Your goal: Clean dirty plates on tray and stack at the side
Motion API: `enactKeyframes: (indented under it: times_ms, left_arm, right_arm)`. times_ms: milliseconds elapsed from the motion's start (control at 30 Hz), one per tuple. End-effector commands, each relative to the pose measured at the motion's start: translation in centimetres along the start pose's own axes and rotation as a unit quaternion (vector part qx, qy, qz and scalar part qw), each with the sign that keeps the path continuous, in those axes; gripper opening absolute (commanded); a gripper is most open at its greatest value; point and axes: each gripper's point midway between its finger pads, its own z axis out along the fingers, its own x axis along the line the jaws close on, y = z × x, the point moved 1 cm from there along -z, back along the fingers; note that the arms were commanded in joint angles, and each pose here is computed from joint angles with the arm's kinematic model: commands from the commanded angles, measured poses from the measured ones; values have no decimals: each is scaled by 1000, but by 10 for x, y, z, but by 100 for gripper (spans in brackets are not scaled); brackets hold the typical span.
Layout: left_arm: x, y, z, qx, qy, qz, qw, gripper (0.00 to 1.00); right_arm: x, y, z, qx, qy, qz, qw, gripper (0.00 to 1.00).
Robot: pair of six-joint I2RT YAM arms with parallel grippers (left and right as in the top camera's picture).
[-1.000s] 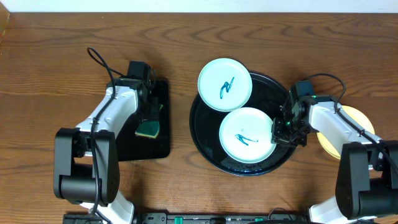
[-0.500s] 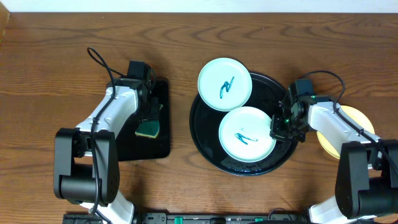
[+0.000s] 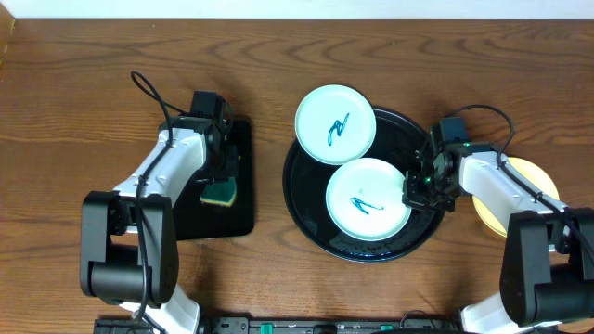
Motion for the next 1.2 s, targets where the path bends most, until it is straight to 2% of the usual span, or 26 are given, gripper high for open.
enactKeyframes:
  times_ms: [0, 67, 100, 133, 200, 467, 800, 1167]
  left_arm:
    - [6, -7, 6, 18, 12, -3, 1000, 7]
    - [6, -7, 6, 18, 12, -3, 1000, 8]
    - [6, -7, 6, 18, 12, -3, 1000, 25]
    - [6, -8, 6, 19, 13, -3, 1000, 50]
    - [6, -9, 6, 21, 13, -3, 1000, 55]
    - [7, -13, 5, 31, 15, -7, 999, 55]
    - [8, -16, 9, 32, 16, -18, 999, 38]
    - [9, -22, 19, 29, 16, -28, 999, 28]
  right_arm:
    - [-1, 0, 4, 1, -4, 0, 1000, 1]
    - [-1, 0, 4, 1, -4, 0, 1000, 1]
    - [-1, 0, 4, 1, -4, 0, 1000, 1]
    - [-1, 0, 4, 2, -4, 0, 1000, 1]
    - [-1, 0, 4, 2, -4, 0, 1000, 1]
    - [-1, 0, 4, 1, -4, 0, 1000, 1]
    - [-1, 0, 4, 2, -4, 0, 1000, 1]
    - [-1, 0, 4, 2, -4, 1, 1000, 1]
